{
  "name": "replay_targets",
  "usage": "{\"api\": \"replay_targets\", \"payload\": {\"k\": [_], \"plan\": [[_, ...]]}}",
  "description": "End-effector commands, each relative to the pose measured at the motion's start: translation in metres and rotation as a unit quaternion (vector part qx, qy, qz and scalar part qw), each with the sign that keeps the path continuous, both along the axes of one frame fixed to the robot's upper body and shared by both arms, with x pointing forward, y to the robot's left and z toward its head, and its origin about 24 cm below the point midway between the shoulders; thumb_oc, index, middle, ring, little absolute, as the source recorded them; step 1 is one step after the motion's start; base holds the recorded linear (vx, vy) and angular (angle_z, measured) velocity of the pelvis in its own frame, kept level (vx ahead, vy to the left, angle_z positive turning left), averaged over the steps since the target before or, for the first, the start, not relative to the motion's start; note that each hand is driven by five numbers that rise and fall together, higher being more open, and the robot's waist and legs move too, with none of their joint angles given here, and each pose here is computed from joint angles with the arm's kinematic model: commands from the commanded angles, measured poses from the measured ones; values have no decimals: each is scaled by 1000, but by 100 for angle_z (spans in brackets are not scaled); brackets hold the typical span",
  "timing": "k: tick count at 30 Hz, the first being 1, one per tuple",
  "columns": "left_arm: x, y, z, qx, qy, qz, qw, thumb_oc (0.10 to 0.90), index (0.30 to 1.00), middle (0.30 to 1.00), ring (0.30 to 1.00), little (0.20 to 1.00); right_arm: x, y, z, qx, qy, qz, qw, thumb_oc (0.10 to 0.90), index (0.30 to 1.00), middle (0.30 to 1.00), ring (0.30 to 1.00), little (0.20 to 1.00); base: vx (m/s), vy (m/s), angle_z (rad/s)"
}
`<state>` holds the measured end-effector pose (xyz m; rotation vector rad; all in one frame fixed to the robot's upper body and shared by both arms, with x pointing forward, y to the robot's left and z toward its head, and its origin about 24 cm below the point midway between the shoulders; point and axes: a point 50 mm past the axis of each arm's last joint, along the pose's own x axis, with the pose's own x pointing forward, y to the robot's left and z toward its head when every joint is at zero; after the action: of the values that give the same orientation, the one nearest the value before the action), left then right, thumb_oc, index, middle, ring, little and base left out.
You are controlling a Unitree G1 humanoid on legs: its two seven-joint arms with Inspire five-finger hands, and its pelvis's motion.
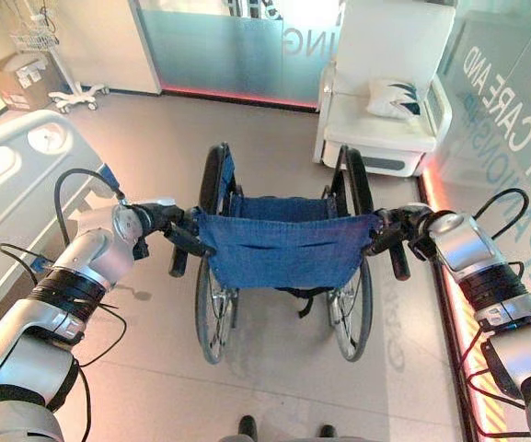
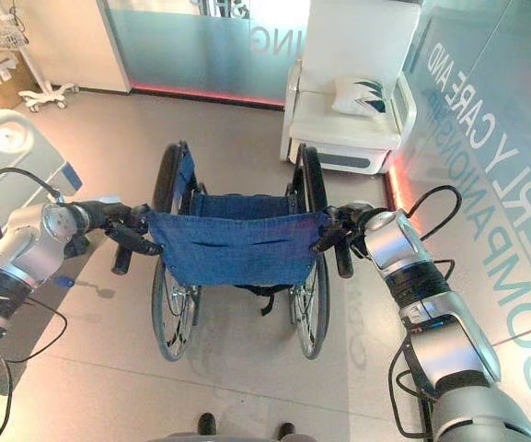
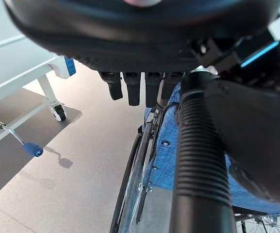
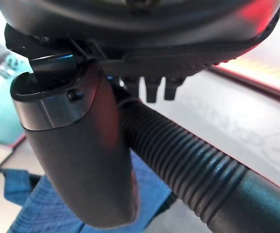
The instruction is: Push the wheelchair next to the bed
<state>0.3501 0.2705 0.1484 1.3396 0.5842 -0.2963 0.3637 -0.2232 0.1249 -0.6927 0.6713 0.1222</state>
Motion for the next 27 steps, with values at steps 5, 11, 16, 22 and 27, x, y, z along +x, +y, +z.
{"api": "replay_targets", "payload": {"k": [5, 11, 16, 22, 27], "plan": [[-3, 37, -13, 60, 25, 100, 993, 800, 900, 900, 900, 900, -29, -40, -54, -92, 170, -52, 980, 800, 900, 900, 900, 900, 0, 0, 0], [0, 27, -31, 66, 54, 96, 992, 800, 900, 900, 900, 900, -22, -28, -56, -108, 155, -38, 981, 546, 519, 519, 519, 519, 0, 0, 0], [1, 17, -45, 57, 71, 91, 992, 400, 300, 300, 300, 300, -15, -18, -50, -122, 126, -17, 984, 400, 300, 300, 300, 300, 0, 0, 0], [2, 5, -63, 55, 61, 89, 993, 400, 300, 300, 300, 300, -7, -1, -37, -139, 88, 33, 986, 400, 300, 300, 300, 300, 5, -4, 1], [6, -4, -69, 89, 66, 56, 992, 400, 300, 300, 300, 300, -5, 6, -33, -144, 87, 56, 984, 400, 300, 300, 300, 300, 11, -9, 1]]}}
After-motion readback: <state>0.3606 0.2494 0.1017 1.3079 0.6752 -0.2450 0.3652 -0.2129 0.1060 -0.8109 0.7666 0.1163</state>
